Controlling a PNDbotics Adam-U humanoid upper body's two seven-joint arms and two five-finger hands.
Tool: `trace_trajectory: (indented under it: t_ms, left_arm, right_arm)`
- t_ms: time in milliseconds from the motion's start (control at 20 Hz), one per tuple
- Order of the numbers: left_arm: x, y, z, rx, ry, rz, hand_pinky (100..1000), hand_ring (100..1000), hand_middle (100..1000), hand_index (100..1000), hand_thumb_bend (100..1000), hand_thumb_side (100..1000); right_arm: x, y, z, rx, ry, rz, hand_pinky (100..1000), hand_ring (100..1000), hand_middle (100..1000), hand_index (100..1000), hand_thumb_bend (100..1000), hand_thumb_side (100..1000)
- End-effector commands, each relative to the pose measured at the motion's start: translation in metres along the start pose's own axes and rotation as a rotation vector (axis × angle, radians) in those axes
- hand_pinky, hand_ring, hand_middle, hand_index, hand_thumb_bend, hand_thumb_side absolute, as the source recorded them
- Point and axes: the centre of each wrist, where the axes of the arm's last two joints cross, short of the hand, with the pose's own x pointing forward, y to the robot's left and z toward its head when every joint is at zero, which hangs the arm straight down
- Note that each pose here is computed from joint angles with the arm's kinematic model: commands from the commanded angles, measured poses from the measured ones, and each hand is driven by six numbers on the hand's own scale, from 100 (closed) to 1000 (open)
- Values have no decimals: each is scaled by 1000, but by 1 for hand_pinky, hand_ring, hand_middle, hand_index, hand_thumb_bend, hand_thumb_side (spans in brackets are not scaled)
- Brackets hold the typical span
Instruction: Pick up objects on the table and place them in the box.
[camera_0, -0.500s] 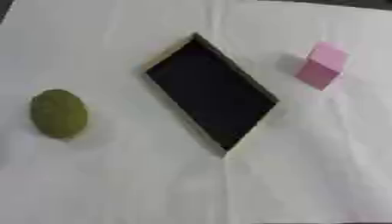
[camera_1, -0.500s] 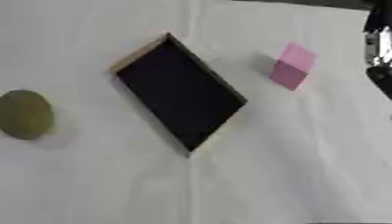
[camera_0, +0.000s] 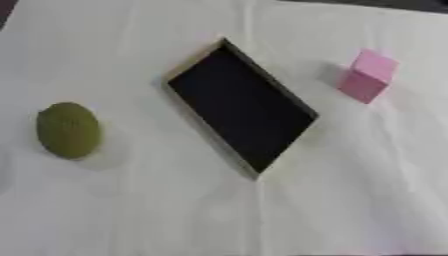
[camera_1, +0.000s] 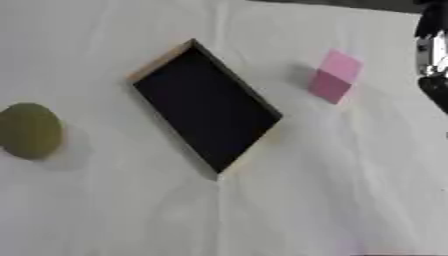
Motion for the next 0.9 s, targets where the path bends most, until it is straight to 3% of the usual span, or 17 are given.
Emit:
trace_trajectory:
  t_ms: [50, 300, 550, 900]
  left_arm:
    - [4, 5, -7, -2, -31, -7, 854, 798, 770, 856, 176, 622]
    - [4, 7, -6, -8, -30, -16, 854, 799, 770, 856, 174, 624]
    - [3, 8, -5, -15, -24, -24, 855, 800, 771, 856, 171, 627]
    - [3, 8, -5, -24, -25, -27, 856, 801, 772, 856, 170, 628]
  right_arm:
    - [4, -9, -7, 34, -28, 51, 794, 672, 650, 767, 100, 637]
    - [4, -21, -10, 148, -9, 210, 799, 695, 671, 783, 100, 671]
    - [6, -30, -15, 332, 31, 404, 806, 736, 707, 805, 100, 712]
    - [13, -33, -33, 546, 53, 537, 820, 787, 754, 828, 100, 766]
